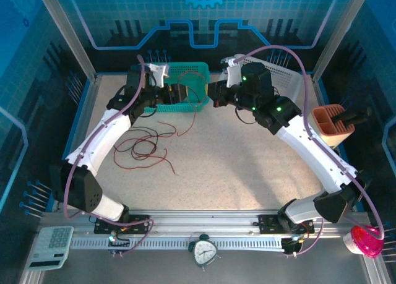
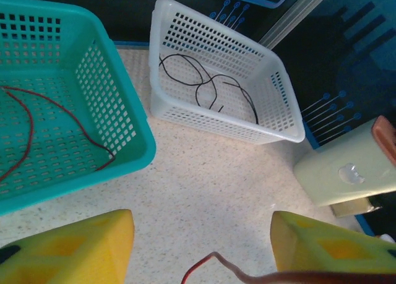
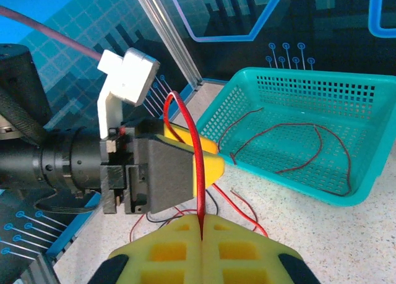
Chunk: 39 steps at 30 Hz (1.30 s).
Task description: Untangle the cables
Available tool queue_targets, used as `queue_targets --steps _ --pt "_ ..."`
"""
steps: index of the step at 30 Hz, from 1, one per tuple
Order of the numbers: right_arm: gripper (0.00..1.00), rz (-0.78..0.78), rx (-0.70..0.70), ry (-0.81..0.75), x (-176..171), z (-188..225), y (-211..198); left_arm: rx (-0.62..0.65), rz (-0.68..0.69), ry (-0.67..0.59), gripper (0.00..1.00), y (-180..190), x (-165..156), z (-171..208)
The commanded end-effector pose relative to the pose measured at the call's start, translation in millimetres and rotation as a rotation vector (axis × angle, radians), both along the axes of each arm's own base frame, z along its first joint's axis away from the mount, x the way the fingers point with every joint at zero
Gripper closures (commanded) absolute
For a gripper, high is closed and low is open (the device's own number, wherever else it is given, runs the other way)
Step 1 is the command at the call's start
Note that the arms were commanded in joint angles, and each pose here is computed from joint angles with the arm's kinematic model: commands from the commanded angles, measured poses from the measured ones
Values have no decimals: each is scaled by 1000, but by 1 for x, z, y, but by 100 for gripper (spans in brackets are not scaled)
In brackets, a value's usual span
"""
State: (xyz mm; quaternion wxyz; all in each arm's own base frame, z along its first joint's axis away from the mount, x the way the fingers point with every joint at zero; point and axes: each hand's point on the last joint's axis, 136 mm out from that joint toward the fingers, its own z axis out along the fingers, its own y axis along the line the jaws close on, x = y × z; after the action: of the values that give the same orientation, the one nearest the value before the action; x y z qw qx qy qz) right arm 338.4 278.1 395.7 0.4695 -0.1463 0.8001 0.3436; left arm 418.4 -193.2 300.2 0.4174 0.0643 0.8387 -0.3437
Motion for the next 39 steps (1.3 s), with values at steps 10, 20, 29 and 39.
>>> queue_targets --steps 10,20,29,39 --pt "100 -39 90 -15 3 12 -21 -187 -53 -173 95 -17 -3 66" --pt "74 -91 59 78 22 -34 -28 -209 -2 -302 100 -12 15 116" --pt "36 -193 30 85 14 -45 -68 -154 89 -394 100 -2 60 138" --pt "34 -245 0 84 -6 -53 -94 -146 169 -420 100 16 116 127"
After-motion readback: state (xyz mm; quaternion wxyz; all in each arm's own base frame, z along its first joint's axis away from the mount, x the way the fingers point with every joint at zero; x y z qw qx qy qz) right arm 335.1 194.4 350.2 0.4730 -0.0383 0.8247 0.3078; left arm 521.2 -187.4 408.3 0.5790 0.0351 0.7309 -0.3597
